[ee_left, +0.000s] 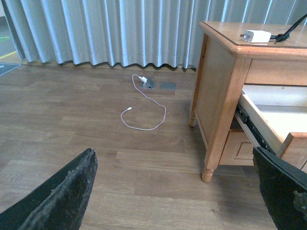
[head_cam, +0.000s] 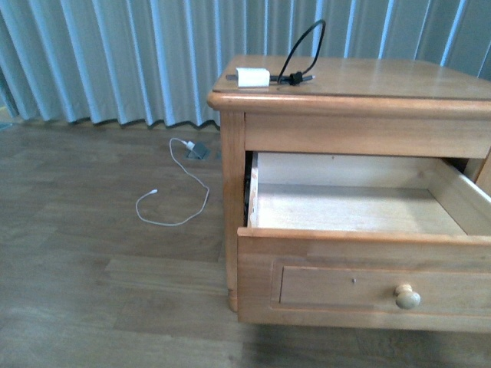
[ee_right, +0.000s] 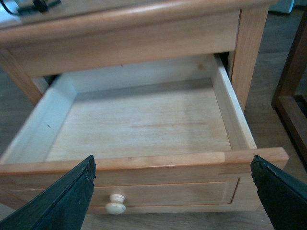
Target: Put charger into drawer
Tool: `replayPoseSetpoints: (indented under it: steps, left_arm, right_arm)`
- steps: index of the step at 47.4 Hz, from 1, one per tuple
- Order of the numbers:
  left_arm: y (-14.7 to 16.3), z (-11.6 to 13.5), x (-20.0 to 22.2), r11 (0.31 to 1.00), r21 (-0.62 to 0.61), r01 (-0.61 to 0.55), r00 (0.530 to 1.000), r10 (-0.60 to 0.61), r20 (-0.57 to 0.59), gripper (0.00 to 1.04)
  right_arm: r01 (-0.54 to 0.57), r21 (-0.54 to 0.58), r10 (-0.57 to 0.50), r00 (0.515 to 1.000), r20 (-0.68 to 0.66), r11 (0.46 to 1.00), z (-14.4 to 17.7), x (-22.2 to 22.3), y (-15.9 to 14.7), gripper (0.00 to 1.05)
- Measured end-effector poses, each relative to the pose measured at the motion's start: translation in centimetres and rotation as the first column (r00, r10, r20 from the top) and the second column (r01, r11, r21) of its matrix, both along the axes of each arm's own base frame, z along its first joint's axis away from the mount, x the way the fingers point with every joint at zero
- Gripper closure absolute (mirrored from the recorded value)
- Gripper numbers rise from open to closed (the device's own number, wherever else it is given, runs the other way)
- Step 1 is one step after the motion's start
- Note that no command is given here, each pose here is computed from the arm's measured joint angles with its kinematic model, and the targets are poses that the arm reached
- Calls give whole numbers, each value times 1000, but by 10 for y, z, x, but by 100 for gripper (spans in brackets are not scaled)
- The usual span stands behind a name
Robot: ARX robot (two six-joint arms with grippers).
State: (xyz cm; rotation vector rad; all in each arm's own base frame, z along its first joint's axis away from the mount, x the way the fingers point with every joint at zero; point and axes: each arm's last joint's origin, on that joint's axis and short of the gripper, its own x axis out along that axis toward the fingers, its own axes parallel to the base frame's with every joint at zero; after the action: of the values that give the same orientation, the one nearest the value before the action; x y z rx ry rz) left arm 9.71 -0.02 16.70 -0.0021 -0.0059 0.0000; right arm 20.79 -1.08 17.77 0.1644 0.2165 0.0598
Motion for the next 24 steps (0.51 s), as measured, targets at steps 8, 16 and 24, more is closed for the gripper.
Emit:
replayPoseSetpoints:
  steps: [8,16,24]
  left_arm:
    - [0,0,0,1000,0,0,1000,0,0,6]
    - [0,0,0,1000,0,0,1000,0,0,6]
    - [0,0,0,1000,0,0,1000,0,0,6]
  right_arm:
    - [-15,17,13,996,85,1000,33,-40,-4,8]
    - [16,31,-20,992,124,999,36,-65,-10,8]
    - [23,26,-26,992,126,999,35,-65,-10,9]
